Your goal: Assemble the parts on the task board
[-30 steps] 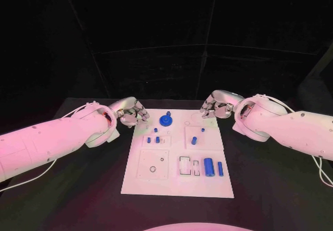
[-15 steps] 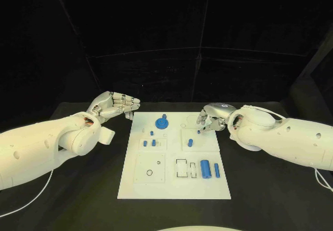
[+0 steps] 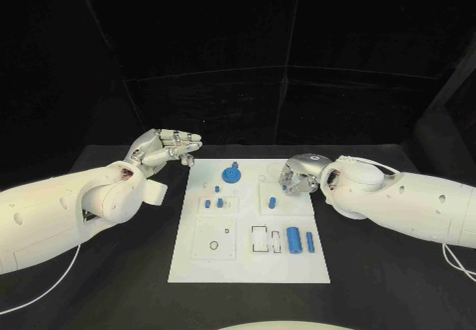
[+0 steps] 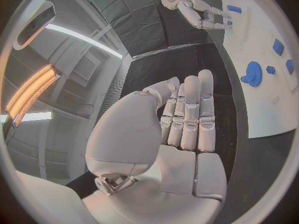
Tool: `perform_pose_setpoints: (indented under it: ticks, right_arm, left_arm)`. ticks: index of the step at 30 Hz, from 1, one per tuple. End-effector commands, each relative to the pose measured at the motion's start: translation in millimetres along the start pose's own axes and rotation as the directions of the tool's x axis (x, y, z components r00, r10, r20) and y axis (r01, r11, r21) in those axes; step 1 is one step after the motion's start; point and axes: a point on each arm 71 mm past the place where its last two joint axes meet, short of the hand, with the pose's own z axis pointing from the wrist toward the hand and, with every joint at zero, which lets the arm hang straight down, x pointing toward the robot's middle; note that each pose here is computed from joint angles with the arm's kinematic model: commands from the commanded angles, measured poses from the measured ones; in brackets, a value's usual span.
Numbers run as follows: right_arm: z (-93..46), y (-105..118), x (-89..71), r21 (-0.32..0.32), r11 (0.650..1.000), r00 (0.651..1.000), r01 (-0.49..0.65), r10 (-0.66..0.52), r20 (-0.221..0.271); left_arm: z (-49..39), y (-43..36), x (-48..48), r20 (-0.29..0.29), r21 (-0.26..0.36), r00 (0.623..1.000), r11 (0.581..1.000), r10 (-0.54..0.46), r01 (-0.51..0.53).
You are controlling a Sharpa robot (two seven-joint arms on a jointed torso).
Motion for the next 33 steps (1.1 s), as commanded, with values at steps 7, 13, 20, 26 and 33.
perform_pose_setpoints:
  ticks: [7,13,20,26,33]
  right_arm:
    - [3.2,2.3,4.1,-0.008,1.0,0.999,0.024,-0.024,-0.036]
    - [4.8,3.1,5.6,-0.006,1.0,0.998,0.027,-0.027,-0.051]
    - [6.1,4.3,6.8,0.001,0.999,0.997,0.036,-0.036,-0.067]
    - [6.3,6.4,6.3,0.003,0.999,0.997,0.044,-0.044,-0.06]
    - [4.6,9.7,3.3,-0.005,0.999,0.999,0.049,-0.049,-0.018]
  left_arm:
    - [-0.1,-1.7,2.8,-0.013,0.016,0.999,0.999,-0.041,0.041]
    - [0.1,-1.3,2.6,-0.011,0.014,0.999,0.999,-0.04,0.04]
    - [0.3,-0.9,2.5,-0.012,0.009,0.999,0.999,-0.04,0.041]
    - [0.1,-0.5,2.2,-0.012,0.005,0.999,0.999,-0.041,0.041]
    - [-0.1,-0.2,1.6,-0.012,0.0,0.999,0.999,-0.041,0.041]
